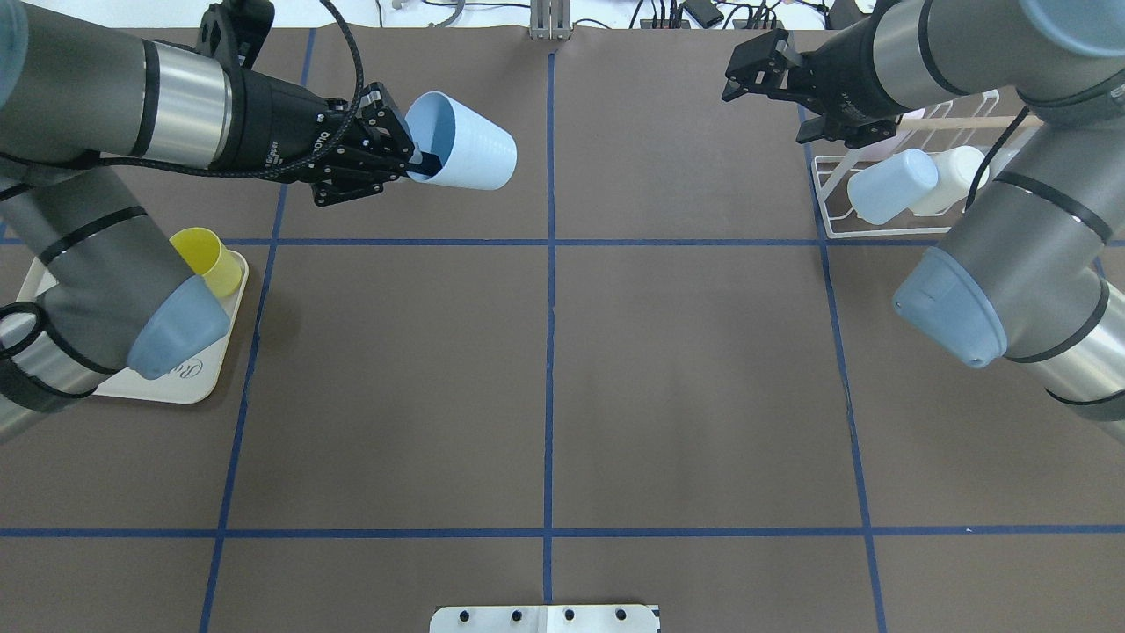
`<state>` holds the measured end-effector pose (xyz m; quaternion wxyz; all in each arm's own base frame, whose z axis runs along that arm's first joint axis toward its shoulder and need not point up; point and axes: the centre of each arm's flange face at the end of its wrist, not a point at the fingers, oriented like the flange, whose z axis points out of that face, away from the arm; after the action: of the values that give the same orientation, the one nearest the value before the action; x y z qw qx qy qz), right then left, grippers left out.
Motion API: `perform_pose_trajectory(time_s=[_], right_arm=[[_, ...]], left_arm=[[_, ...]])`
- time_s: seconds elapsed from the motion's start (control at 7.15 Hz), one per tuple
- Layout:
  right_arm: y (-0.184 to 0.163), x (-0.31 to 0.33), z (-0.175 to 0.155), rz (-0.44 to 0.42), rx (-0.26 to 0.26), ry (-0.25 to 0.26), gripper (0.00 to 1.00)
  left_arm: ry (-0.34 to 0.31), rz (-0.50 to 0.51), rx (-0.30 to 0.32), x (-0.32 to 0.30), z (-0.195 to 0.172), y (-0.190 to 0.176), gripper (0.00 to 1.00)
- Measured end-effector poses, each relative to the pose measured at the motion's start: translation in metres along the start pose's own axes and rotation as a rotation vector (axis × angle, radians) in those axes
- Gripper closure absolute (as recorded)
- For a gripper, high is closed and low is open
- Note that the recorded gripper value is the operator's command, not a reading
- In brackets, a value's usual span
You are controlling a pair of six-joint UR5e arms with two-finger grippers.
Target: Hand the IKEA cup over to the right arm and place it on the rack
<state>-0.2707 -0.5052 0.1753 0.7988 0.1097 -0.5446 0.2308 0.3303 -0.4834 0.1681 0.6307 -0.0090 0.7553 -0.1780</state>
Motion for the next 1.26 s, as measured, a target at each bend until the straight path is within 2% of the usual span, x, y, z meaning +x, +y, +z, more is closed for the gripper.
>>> perform_pose_trajectory(time_s=[0.28, 0.42, 0.56, 0.98, 1.26], right_arm=[[0.016, -0.028, -0.033, 0.134, -0.035, -0.171, 0.00], [0.021, -0.035, -0.044, 0.191, -0.054, -0.250, 0.00], [0.024, -0.040, -0.052, 0.227, -0.070, -0.314, 0.00], [0.033, -0.047, -0.068, 0.324, -0.125, -0.454, 0.00], [0.041, -0.051, -0.072, 0.357, -0.156, -0.516, 0.00]], left_arm=[[0.337, -0.150, -0.021, -0.032, 0.031, -0.003, 1.00], [0.471, -0.227, -0.042, -0.038, 0.042, 0.000, 1.00], [0.577, -0.298, -0.069, -0.042, 0.046, 0.002, 1.00], [0.781, -0.443, -0.155, -0.053, 0.052, 0.013, 1.00], [0.834, -0.495, -0.200, -0.047, 0.059, 0.022, 1.00]])
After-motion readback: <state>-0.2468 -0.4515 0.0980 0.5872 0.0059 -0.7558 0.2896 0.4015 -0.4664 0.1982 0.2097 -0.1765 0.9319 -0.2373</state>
